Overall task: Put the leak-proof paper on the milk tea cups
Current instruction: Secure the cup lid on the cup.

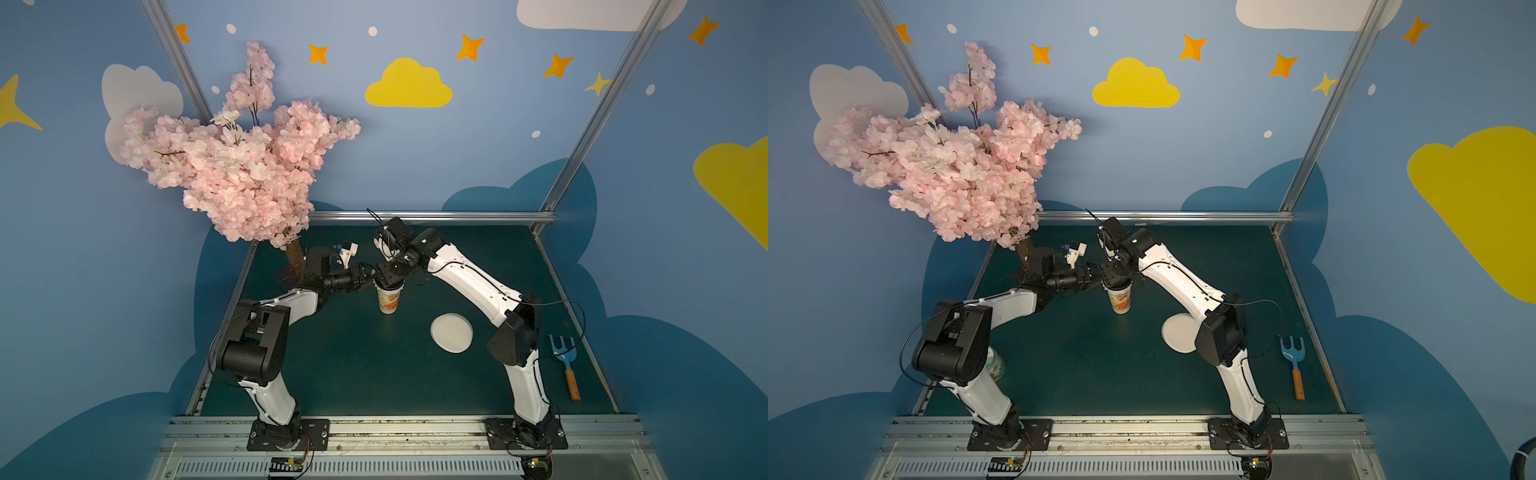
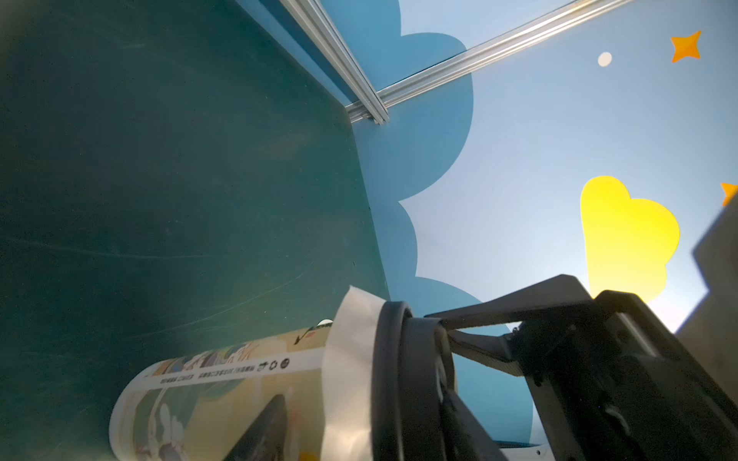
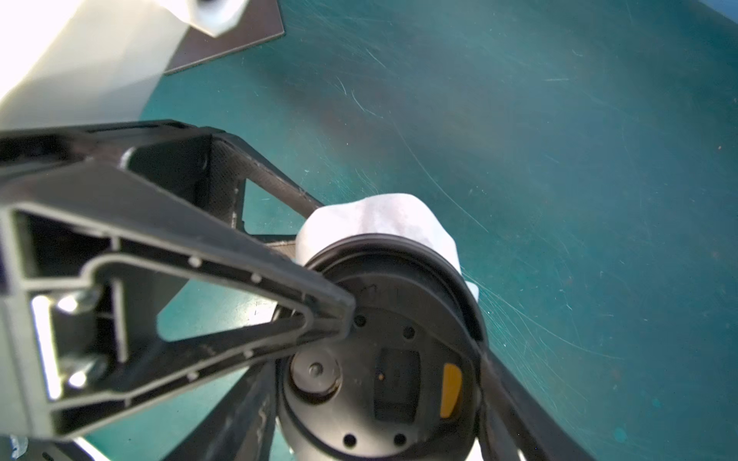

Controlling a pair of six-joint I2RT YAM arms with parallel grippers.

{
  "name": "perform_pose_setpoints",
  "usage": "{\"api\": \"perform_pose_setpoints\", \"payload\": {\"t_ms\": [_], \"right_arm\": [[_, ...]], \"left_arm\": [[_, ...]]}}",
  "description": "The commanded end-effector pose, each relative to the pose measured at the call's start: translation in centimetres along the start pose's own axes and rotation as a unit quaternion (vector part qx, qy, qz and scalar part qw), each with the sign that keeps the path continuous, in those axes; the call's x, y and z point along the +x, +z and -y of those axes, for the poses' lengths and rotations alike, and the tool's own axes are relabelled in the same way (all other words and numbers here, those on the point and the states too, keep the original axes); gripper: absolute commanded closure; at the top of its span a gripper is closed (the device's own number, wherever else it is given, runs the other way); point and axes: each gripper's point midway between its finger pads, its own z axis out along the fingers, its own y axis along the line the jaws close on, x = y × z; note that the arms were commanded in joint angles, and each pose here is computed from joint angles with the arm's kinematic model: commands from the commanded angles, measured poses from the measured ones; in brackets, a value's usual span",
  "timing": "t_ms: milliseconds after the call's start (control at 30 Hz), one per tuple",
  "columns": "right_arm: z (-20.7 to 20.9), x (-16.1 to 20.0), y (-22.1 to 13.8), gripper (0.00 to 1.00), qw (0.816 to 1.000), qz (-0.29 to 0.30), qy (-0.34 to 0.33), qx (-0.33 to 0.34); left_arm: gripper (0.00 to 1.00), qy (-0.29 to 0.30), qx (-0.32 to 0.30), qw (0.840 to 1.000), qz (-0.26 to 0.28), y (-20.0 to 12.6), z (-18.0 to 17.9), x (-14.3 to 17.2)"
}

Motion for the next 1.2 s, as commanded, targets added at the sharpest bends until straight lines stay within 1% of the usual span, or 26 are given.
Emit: {"api": "perform_pose_setpoints", "payload": {"t_ms": [0,333,467,567,600,667,767,833,1033,1167], "right_arm": [[0.0,7.4,7.3,0.50,0.991,-0.132,0.016,-0.005],[0.5,12.1,10.7,0.50,0.987,-0.153,0.049,-0.006],[0.4,13.0,11.5,0.50,0.986,-0.145,0.069,-0.031],[1.0,13.1,11.6,0.49,0.988,-0.135,0.074,-0.021],[1.1,13.3,11.7,0.47,0.988,-0.131,0.078,-0.021],[0.9,13.1,11.8,0.45,0.988,-0.123,0.086,-0.037],[0.8,11.9,11.0,0.43,0.990,-0.105,0.087,-0.042],[0.6,10.9,10.1,0.38,0.991,-0.091,0.085,-0.050],[0.0,8.0,7.3,0.26,0.992,-0.054,0.084,-0.076],[-0.2,6.6,5.7,0.18,0.993,-0.031,0.083,-0.081]], "left_arm": [[0.43,-0.061,-0.047,0.996,-0.052,0.9,-4.5,4.0],[0.43,-0.112,-0.104,0.985,-0.076,0.3,-8.4,7.5],[0.46,-0.125,-0.115,0.982,-0.081,0.2,-9.5,8.4],[0.46,-0.130,-0.118,0.981,-0.083,0.2,-9.9,8.7],[0.46,-0.130,-0.119,0.981,-0.083,0.2,-9.8,8.7],[0.47,-0.128,-0.119,0.981,-0.083,0.2,-9.8,8.6],[0.47,-0.117,-0.126,0.981,-0.090,0.3,-9.4,8.4],[0.49,-0.110,-0.133,0.981,-0.090,0.2,-9.4,8.4],[0.50,-0.092,-0.146,0.980,-0.099,0.0,-9.4,9.0],[0.50,-0.076,-0.158,0.978,-0.109,0.0,-9.3,9.6]]}}
